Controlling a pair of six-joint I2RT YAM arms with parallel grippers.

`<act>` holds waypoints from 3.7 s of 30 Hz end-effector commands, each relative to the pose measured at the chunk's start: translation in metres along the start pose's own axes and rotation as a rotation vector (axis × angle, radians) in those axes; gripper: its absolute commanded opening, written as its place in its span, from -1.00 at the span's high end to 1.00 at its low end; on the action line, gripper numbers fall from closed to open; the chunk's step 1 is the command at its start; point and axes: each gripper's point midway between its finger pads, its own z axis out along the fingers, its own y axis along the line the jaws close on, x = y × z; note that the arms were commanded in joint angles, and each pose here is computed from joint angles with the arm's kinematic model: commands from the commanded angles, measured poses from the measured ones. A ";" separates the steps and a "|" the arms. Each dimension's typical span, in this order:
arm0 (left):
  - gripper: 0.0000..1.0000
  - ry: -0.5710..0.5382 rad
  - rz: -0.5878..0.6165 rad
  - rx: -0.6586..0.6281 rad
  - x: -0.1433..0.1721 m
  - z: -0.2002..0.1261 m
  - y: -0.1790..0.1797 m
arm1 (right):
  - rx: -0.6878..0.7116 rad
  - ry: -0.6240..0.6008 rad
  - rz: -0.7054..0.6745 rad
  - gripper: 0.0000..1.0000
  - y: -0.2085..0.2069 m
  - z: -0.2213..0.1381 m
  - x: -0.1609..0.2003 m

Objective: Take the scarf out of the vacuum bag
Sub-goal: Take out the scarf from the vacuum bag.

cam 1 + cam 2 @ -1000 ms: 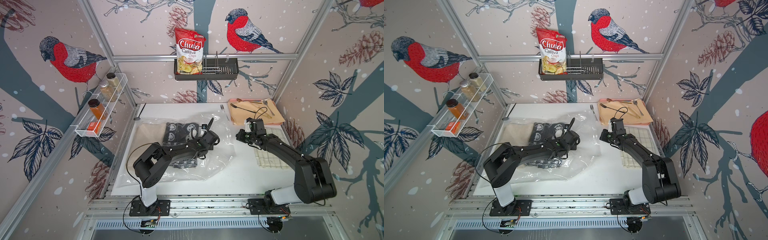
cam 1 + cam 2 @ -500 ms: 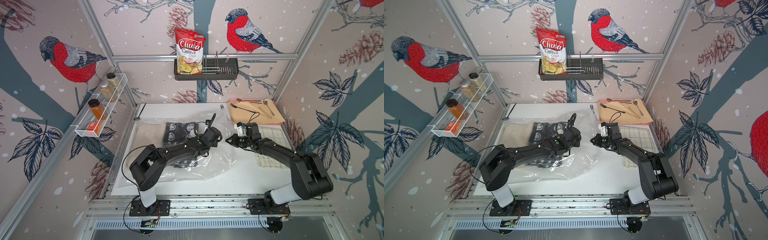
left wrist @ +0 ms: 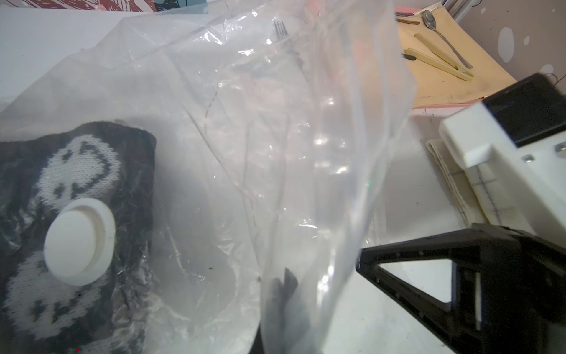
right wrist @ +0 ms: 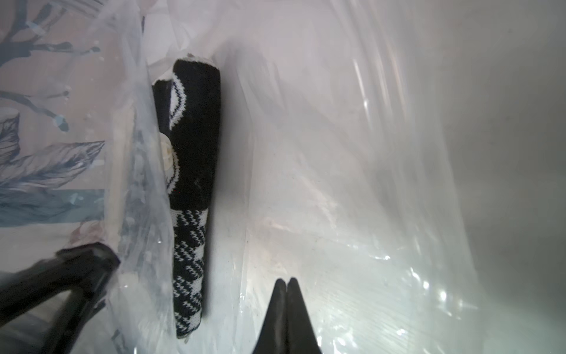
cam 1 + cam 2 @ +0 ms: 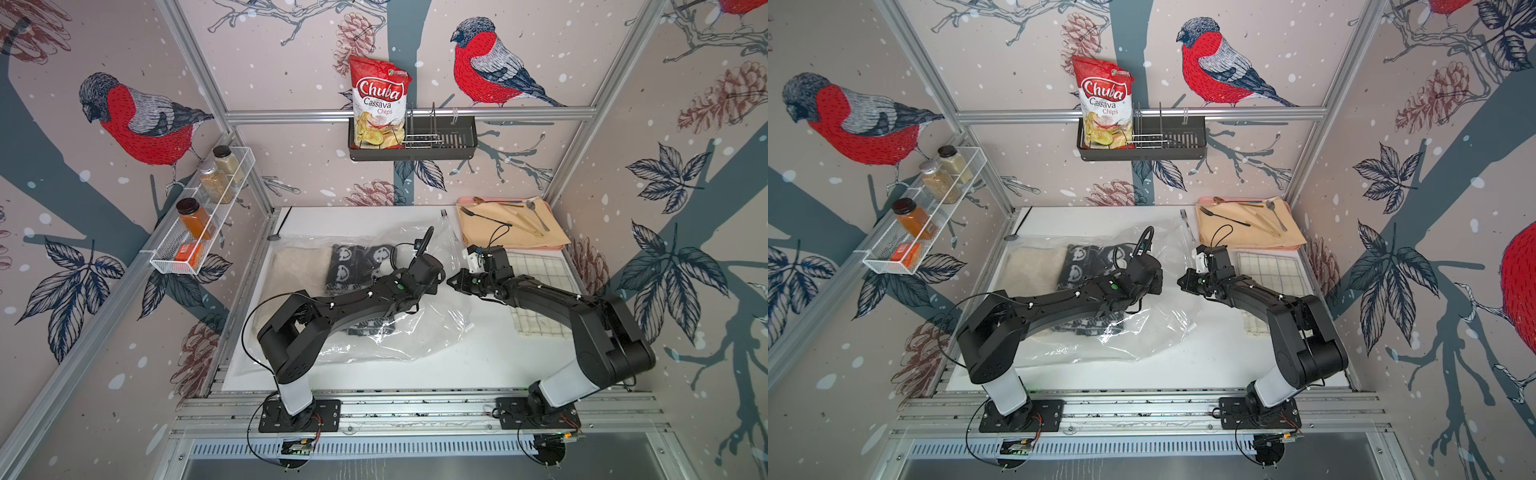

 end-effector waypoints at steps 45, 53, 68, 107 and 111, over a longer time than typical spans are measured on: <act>1.00 -0.091 -0.010 0.035 -0.030 -0.019 -0.022 | 0.013 -0.004 -0.169 1.00 0.027 0.017 0.000; 1.00 -0.130 -0.005 0.055 -0.044 -0.034 -0.029 | -0.128 0.063 -0.126 1.00 0.044 0.044 0.017; 1.00 -0.182 0.000 0.093 -0.059 -0.051 -0.033 | -0.159 0.235 0.033 0.80 0.052 0.082 0.032; 1.00 -0.215 -0.020 0.113 -0.063 -0.059 -0.031 | -0.362 0.252 0.150 -0.42 0.091 0.112 0.057; 1.00 -0.223 -0.029 0.132 -0.068 -0.064 -0.034 | -0.391 0.237 0.164 -0.43 0.092 0.112 0.056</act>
